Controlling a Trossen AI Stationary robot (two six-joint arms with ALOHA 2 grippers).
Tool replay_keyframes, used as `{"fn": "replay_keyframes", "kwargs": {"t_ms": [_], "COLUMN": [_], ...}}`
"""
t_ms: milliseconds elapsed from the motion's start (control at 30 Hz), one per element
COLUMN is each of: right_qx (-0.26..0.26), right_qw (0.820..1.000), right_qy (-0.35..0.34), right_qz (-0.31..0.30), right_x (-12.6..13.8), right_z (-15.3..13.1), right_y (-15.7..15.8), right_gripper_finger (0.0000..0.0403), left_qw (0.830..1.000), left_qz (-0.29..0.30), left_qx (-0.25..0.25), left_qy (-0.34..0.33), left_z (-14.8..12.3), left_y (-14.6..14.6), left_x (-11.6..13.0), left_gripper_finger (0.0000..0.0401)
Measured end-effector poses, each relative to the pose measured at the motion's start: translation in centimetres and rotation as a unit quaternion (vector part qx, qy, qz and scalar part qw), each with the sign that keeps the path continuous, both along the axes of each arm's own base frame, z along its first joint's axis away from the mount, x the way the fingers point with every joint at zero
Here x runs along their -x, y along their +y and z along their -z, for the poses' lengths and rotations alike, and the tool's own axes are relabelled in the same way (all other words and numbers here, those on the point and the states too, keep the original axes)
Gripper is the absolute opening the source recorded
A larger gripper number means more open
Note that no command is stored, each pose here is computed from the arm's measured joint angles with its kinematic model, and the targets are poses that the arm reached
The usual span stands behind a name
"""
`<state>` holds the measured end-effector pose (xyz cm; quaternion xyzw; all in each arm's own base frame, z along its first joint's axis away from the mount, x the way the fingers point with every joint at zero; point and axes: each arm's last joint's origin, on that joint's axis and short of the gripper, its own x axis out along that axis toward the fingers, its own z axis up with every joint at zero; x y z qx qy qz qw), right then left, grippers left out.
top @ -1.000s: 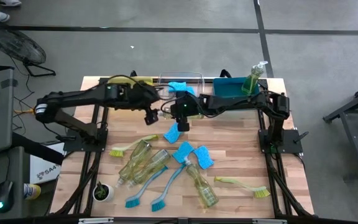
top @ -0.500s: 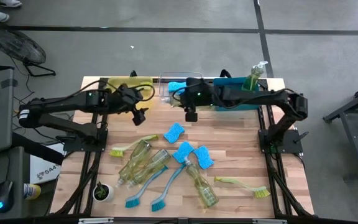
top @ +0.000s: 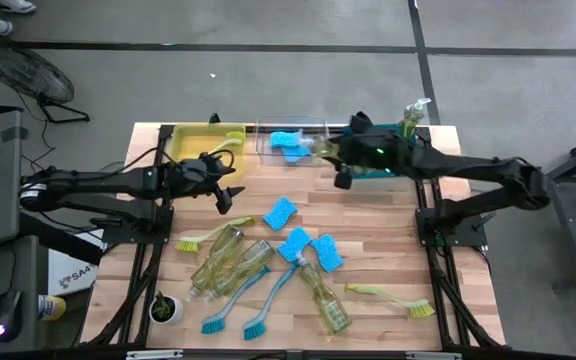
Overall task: Pick & Place Kitchen Sink Supplies
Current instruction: Put the dish soap into the blue bin
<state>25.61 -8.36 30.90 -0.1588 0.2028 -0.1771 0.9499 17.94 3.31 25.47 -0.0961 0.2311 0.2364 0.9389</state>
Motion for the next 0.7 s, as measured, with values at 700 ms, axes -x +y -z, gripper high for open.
{"fn": "replay_keyframes", "kwargs": {"t_ms": [700], "right_qx": [0.053], "right_qw": [0.959], "right_qy": [-0.211], "right_qz": [0.181], "right_x": [8.7], "right_z": [6.6], "right_y": [2.9], "right_gripper_finger": [0.017], "left_qw": [0.989], "left_qz": [0.082], "left_qx": [-0.05], "left_qy": [-0.116], "left_z": [3.6], "left_y": [-0.7], "left_x": [-0.4], "left_gripper_finger": [0.0312]}}
